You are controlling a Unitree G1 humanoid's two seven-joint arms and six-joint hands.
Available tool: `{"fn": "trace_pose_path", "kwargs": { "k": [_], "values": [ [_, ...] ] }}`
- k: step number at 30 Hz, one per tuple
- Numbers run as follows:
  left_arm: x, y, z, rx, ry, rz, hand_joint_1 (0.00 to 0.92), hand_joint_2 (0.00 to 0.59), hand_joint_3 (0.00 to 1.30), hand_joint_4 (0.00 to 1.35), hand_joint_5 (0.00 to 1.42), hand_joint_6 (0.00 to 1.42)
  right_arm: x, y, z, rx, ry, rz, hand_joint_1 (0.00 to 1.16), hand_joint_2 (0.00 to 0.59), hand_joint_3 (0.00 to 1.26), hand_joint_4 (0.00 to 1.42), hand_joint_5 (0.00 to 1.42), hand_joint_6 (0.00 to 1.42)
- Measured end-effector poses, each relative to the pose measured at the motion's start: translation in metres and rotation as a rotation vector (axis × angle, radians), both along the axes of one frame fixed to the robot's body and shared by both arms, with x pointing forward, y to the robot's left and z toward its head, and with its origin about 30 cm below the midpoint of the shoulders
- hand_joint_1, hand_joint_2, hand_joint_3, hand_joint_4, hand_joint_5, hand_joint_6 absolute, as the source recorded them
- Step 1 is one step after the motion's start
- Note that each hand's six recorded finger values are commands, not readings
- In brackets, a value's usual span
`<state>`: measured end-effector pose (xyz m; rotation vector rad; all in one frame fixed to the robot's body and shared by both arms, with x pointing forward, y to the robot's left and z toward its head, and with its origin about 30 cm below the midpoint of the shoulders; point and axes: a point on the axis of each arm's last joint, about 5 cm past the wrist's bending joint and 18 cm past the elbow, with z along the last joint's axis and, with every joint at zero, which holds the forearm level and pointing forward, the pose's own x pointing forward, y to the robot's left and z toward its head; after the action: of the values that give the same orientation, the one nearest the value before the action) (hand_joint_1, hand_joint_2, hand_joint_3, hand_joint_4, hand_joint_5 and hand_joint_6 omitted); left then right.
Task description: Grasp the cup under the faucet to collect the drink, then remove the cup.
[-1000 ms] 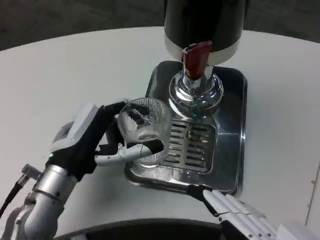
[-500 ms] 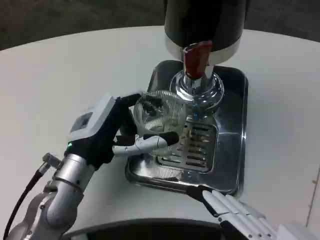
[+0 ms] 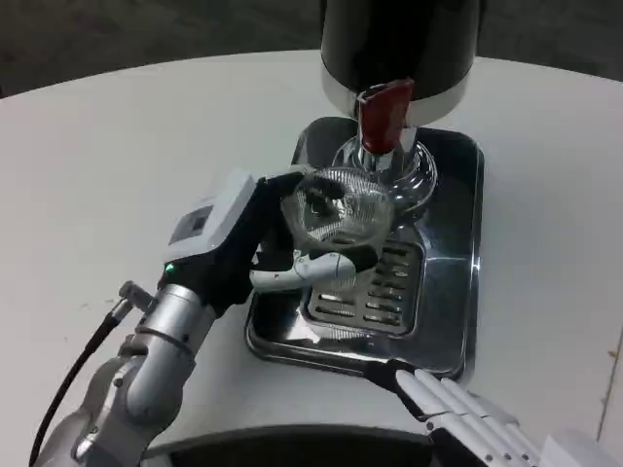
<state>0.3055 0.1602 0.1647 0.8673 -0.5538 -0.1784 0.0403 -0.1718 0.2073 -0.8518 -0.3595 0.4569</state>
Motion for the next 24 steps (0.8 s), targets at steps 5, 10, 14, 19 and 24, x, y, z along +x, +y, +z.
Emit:
{"fn": "trace_pose_path", "kwargs": {
  "k": [5,10,14,19,24],
  "values": [
    [0.0,-0.003,0.0,0.0,0.003,-0.006,0.673,0.231,0.72,0.78,0.99,0.99,0.0,-0.0003,-0.0002,0.005,0.003,-0.008,0.75,0.488,0.04,0.0,0.0,0.0],
    [0.0,-0.006,0.0,0.006,0.005,-0.02,0.673,0.232,0.72,0.78,0.99,0.99,0.0,-0.0003,-0.0003,0.006,0.005,-0.009,0.75,0.488,0.04,0.0,0.0,0.0],
    [0.0,-0.009,0.0,0.013,0.003,-0.035,0.673,0.232,0.72,0.78,0.99,0.99,0.0,-0.0004,-0.0004,0.006,0.007,-0.011,0.75,0.488,0.04,0.0,0.0,0.0],
    [0.0,-0.011,0.0,0.017,0.002,-0.047,0.673,0.232,0.72,0.78,0.99,0.99,-0.001,-0.0009,-0.0006,0.01,0.008,-0.018,0.75,0.488,0.04,0.0,0.0,0.0],
    [-0.001,-0.013,0.0,0.022,0.001,-0.057,0.673,0.232,0.72,0.78,0.99,0.97,-0.002,-0.0022,-0.0006,0.019,0.011,-0.025,0.75,0.485,0.04,0.0,0.0,0.0]
  ]
}}
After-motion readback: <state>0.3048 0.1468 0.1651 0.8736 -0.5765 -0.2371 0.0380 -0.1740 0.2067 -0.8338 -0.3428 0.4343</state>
